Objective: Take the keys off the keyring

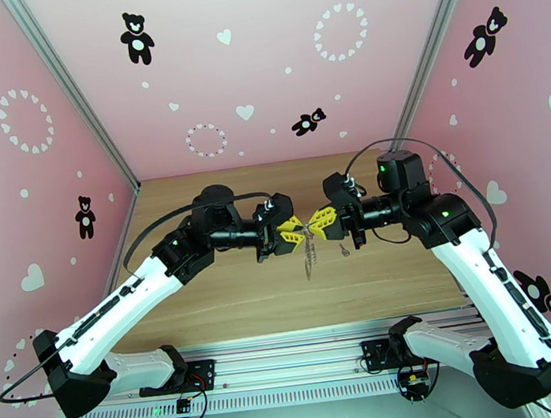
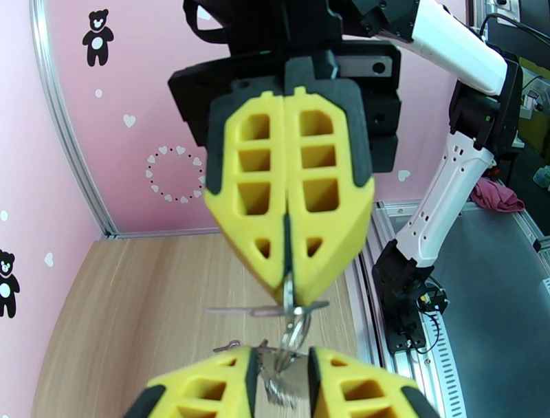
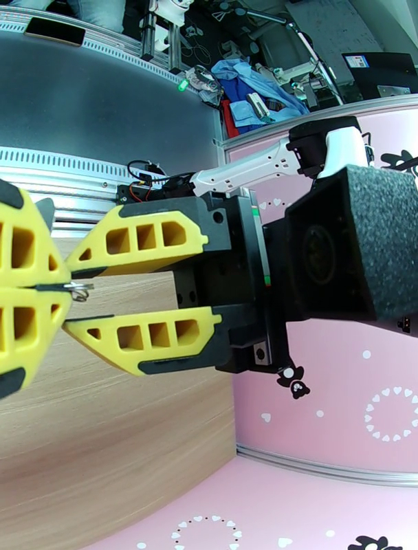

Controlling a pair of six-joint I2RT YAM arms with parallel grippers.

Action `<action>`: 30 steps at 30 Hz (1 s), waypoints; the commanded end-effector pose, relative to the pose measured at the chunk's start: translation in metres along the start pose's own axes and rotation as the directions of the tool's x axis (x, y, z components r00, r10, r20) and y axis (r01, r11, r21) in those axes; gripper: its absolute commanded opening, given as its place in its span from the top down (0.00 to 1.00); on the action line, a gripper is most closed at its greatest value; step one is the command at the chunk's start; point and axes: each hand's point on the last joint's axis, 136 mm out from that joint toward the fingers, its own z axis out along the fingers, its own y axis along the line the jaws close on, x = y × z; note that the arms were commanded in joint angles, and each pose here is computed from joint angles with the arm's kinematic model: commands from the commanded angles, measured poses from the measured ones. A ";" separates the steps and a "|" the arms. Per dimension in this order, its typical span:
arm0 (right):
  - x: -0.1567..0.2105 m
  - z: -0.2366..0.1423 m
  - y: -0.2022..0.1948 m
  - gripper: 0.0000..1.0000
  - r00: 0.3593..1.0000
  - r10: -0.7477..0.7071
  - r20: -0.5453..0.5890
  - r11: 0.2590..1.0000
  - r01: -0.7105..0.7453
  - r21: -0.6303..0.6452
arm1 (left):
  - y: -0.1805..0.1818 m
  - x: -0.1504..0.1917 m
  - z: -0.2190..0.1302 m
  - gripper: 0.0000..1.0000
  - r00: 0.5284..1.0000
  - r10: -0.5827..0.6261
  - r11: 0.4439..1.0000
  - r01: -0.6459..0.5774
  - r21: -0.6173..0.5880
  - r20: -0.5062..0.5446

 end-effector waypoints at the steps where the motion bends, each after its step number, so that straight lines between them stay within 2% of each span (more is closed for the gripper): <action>1: -0.007 0.000 0.005 1.00 1.000 -0.019 0.019 0.999 0.020 -0.031 | 0.003 -0.012 -0.003 0.73 0.999 0.029 1.000 -0.029 -0.002 0.040; 6: -0.009 0.001 0.004 1.00 1.000 -0.019 0.024 0.999 0.020 -0.037 | -0.004 -0.012 0.003 0.74 0.999 0.006 0.997 -0.009 0.072 0.043; 12: -0.009 0.000 0.004 1.00 0.999 -0.025 0.022 0.999 0.026 -0.028 | -0.004 -0.006 0.008 0.81 1.000 -0.008 0.996 0.005 0.092 0.027; 25: -0.009 -0.006 0.002 1.00 0.999 -0.050 0.021 0.998 0.050 0.033 | -0.003 -0.002 -0.004 0.98 1.000 0.004 1.000 -0.004 0.022 0.018; 30: -0.005 -0.008 0.001 1.00 0.998 -0.051 0.026 0.997 0.049 0.067 | -0.003 -0.006 -0.013 1.00 0.999 0.007 1.000 -0.006 -0.012 0.036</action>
